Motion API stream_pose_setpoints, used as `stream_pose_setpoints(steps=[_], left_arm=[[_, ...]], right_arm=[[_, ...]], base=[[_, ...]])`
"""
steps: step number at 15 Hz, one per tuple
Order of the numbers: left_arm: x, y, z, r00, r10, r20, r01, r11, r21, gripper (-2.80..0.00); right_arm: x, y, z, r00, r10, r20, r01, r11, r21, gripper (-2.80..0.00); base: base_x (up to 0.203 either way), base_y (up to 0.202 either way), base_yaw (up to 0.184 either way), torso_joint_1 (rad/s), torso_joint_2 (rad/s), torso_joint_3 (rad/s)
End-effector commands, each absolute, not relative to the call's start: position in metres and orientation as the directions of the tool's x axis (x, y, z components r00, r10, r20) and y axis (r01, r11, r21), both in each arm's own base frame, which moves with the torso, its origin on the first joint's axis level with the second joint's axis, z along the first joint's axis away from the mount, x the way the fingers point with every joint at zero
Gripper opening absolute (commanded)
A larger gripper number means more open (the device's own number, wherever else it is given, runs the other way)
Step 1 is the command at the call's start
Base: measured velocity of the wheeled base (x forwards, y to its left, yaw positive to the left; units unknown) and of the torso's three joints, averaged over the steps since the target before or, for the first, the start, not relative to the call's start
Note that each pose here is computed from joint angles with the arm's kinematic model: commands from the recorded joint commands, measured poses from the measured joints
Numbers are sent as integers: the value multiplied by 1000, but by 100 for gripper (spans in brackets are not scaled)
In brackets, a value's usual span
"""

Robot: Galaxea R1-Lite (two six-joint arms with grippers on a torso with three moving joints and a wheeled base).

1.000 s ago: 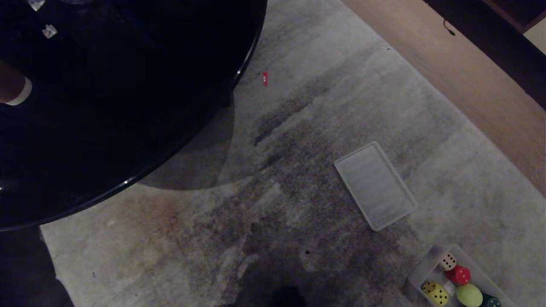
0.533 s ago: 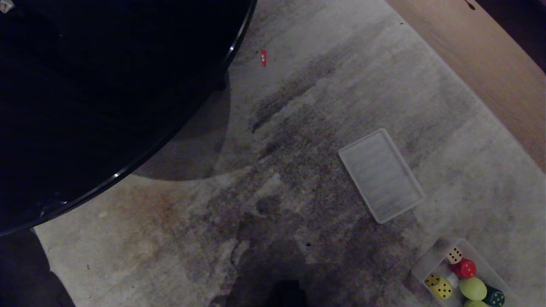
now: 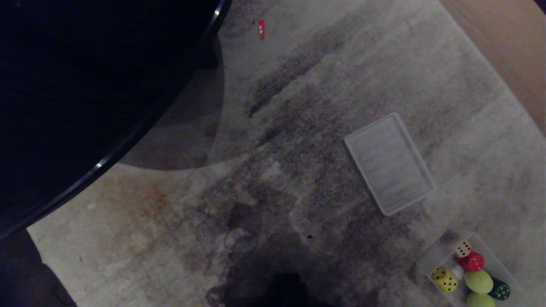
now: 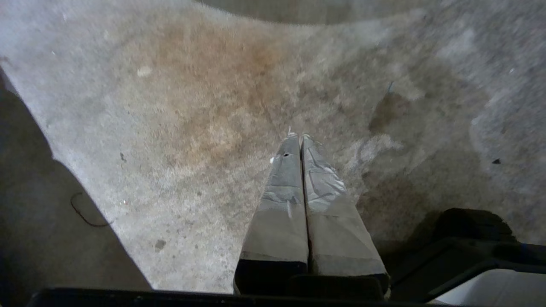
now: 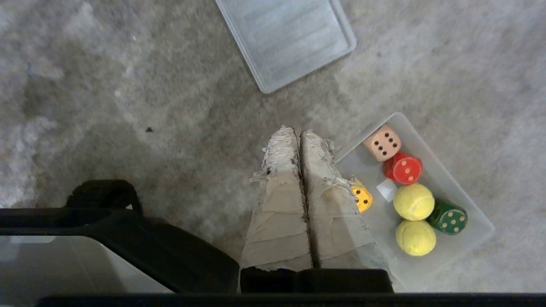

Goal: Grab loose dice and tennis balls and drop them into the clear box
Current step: Close the lid

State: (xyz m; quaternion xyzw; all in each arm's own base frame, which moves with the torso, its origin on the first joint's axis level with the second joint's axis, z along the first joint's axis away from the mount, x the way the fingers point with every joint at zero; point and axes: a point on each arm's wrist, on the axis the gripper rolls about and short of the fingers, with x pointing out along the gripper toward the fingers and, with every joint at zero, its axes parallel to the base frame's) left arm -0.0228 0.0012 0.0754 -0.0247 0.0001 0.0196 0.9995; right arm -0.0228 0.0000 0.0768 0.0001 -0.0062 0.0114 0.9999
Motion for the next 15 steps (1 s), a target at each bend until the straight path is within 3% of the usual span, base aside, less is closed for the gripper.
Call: stream_pose_setpoints(steps=[1, 10, 13, 15], left_arm=[[-23, 1, 75, 999, 40, -5, -40, 998, -49, -280], [-23, 1, 75, 999, 40, -3, -40, 998, -55, -280], [-23, 1, 75, 999, 40, -3, -40, 998, -55, -280], [-23, 1, 75, 999, 40, -3, -40, 998, -55, -280]], right_arm=[[-22, 0, 75, 1000, 23, 3, -23, 1000, 0, -280], [-23, 0, 77, 1000, 13, 2, -13, 999, 43, -280], [-30, 0, 101, 1000, 8, 22, -9, 999, 47, -280], [-36, 0, 125, 999, 11, -42, -9, 998, 61, -280]], base=[[0, 0, 0, 3, 7, -198], [0, 0, 0, 1, 1, -69], [0, 0, 0, 0, 0, 0], [0, 0, 0, 0, 0, 0]])
